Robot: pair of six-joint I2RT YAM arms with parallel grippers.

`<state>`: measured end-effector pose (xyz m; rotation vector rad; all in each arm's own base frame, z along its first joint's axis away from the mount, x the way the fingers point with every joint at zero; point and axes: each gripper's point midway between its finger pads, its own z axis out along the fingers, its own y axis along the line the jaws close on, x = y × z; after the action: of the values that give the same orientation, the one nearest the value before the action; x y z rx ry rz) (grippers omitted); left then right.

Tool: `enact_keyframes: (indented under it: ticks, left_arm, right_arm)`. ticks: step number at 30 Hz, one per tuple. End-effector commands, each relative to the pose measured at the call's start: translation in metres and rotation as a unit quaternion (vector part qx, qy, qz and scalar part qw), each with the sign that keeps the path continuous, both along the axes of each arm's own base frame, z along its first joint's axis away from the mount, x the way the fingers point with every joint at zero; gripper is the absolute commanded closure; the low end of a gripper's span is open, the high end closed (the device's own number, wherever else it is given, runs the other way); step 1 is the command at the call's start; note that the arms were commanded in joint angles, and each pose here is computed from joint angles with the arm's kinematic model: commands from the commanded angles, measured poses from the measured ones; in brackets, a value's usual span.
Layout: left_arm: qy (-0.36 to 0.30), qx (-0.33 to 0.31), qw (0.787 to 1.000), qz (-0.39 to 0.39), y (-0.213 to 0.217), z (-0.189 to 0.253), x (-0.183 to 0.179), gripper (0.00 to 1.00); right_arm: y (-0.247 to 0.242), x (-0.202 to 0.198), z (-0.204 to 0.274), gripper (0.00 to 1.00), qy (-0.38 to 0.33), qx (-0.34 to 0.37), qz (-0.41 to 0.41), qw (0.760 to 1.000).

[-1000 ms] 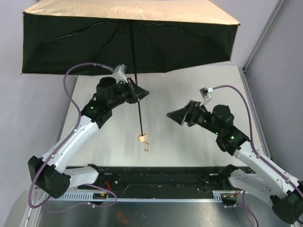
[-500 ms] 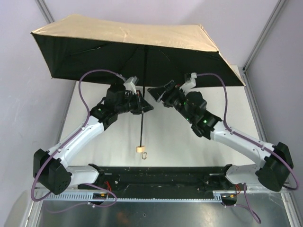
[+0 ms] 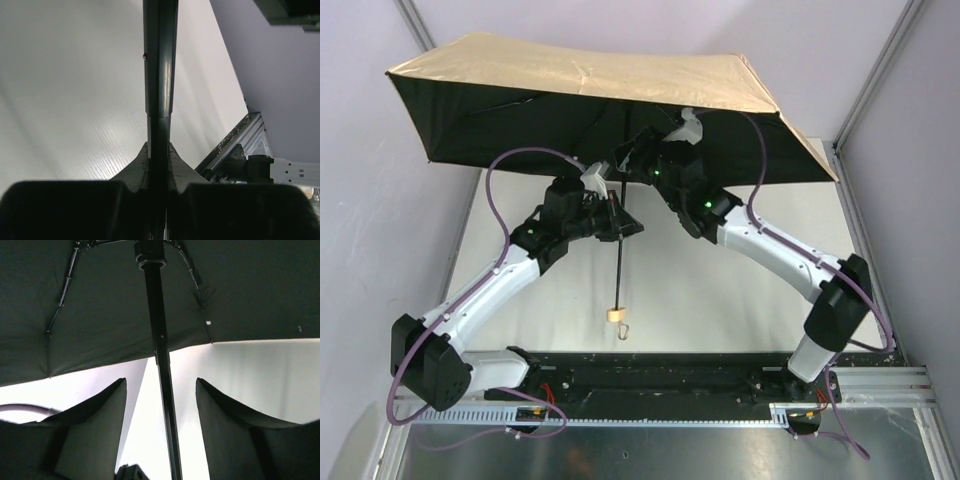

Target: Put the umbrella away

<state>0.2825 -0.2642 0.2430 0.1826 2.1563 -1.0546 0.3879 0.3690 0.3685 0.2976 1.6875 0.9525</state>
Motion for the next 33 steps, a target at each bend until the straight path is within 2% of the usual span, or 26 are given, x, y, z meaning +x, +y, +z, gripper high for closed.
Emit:
enact_keyframes:
  ticks: [1, 2, 4, 6, 8, 10, 12, 16, 19, 22, 24, 26, 30, 32, 33]
  left_arm:
    - [-0.015, -0.009, 1.0, 0.007, 0.003, 0.008, 0.008, 1.0]
    - [-0.015, -0.011, 1.0, 0.008, 0.004, 0.009, 0.009, 1.0]
    - [-0.018, -0.015, 1.0, 0.008, 0.006, 0.013, 0.009, 1.0]
    - [-0.018, -0.019, 1.0, 0.002, 0.006, 0.015, 0.008, 1.0]
    - [-0.012, -0.028, 1.0, -0.003, 0.007, 0.017, 0.007, 0.98]
    - [0.004, -0.038, 0.999, -0.006, 0.007, 0.015, 0.008, 0.85]
    - [0.027, -0.048, 0.998, -0.012, 0.007, 0.009, 0.008, 0.68]
    - [0.071, -0.068, 0.994, -0.041, 0.001, -0.003, 0.008, 0.44]
    - [0.089, -0.091, 0.989, -0.08, -0.011, -0.006, -0.001, 0.31]
    - [0.091, -0.109, 0.983, -0.115, -0.023, -0.004, -0.011, 0.27]
    - [0.083, -0.122, 0.979, -0.14, -0.03, 0.002, -0.019, 0.28]
    - [0.063, -0.141, 0.974, -0.164, -0.037, 0.011, -0.026, 0.36]
    - [0.048, -0.151, 0.971, -0.18, -0.044, 0.018, -0.031, 0.66]
    - [0.033, -0.149, 0.972, -0.18, -0.045, 0.022, -0.032, 0.88]
    - [0.022, -0.146, 0.974, -0.172, -0.045, 0.024, -0.031, 0.94]
  right_arm:
    - [-0.002, 0.021, 0.0, 0.42, 0.016, -0.051, -0.018, 0.998]
    - [0.001, 0.024, -0.002, 0.46, 0.019, -0.054, -0.011, 0.998]
    - [0.007, 0.029, -0.008, 0.61, 0.02, -0.052, 0.009, 0.998]
    - [0.013, 0.03, -0.009, 0.87, 0.018, -0.028, 0.05, 0.998]
    - [0.012, 0.028, 0.0, 0.97, 0.004, 0.017, 0.084, 0.996]
    - [0.005, 0.024, 0.013, 0.99, -0.021, 0.058, 0.109, 0.992]
    - [-0.005, 0.022, 0.027, 1.0, -0.035, 0.083, 0.125, 0.988]
    - [-0.03, 0.023, 0.053, 1.0, -0.057, 0.11, 0.141, 0.982]
    - [-0.048, 0.021, 0.072, 1.0, -0.087, 0.111, 0.137, 0.98]
    - [-0.062, 0.017, 0.088, 1.0, -0.116, 0.138, 0.15, 0.972]
    - [-0.071, 0.014, 0.097, 1.0, -0.131, 0.152, 0.158, 0.967]
    - [-0.076, 0.012, 0.105, 1.0, -0.139, 0.163, 0.165, 0.963]
    - [-0.088, 0.008, 0.117, 1.0, -0.152, 0.169, 0.166, 0.959]
    - [-0.092, 0.009, 0.118, 1.0, -0.151, 0.165, 0.155, 0.962]
    - [-0.093, 0.011, 0.115, 1.0, -0.145, 0.161, 0.146, 0.965]
